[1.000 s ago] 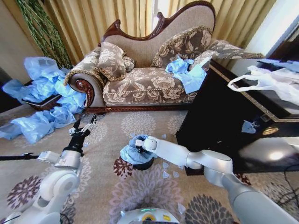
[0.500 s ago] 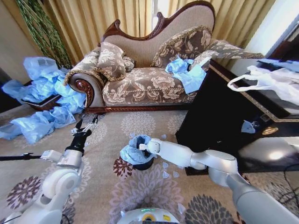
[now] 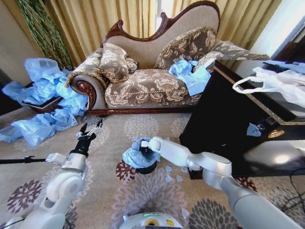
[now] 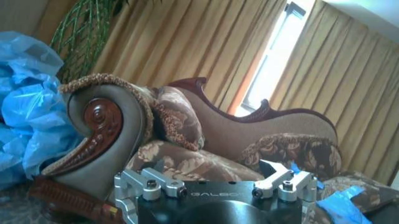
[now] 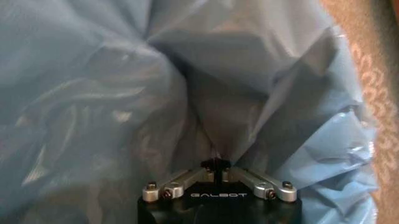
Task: Place a garbage bag over the trash bin.
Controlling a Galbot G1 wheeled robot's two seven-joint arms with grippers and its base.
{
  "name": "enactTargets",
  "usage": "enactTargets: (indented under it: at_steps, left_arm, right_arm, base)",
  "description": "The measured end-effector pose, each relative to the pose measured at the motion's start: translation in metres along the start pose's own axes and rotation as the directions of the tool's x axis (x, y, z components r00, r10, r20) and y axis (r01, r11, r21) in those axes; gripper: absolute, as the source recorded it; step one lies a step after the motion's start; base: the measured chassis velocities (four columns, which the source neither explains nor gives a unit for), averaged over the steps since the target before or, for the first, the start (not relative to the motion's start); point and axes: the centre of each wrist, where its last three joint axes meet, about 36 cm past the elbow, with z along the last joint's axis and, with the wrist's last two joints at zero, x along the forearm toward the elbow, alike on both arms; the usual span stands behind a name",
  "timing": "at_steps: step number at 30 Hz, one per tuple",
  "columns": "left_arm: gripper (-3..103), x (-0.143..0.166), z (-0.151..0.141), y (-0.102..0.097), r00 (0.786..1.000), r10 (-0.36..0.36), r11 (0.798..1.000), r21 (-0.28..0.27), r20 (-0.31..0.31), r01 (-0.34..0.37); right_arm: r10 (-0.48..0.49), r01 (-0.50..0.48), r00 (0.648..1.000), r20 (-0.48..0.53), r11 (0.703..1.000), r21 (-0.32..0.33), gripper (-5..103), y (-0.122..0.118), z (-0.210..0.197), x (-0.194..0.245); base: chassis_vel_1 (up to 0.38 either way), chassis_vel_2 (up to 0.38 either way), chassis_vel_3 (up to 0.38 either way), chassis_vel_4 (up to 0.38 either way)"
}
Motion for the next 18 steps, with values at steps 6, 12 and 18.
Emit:
enactTargets:
  at_steps: [6,12,18]
  left_arm:
    - [100,-0.003,0.0,0.002,1.0,-0.001,1.0,0.004,-0.004,0.001]
    - [100,0.003,0.004,-0.001,1.0,-0.004,1.0,0.016,-0.021,0.004]
    - [100,0.006,0.003,0.002,1.0,-0.012,1.0,0.012,-0.021,0.012]
  right_arm:
    - [-0.016,0.016,1.0,-0.002,1.0,0.015,0,0.013,0.012,0.005]
    - [-0.024,0.022,0.998,0.052,0.998,0.054,0,0.024,-0.02,0.007]
    - [-0.028,0.022,0.997,0.07,0.996,0.088,0,0.032,-0.04,0.002]
  base:
    - [0.0,0.0,0.0,0.0]
    - [0.0,0.0,0.0,0.0]
    - [0.0,0.0,0.0,0.0]
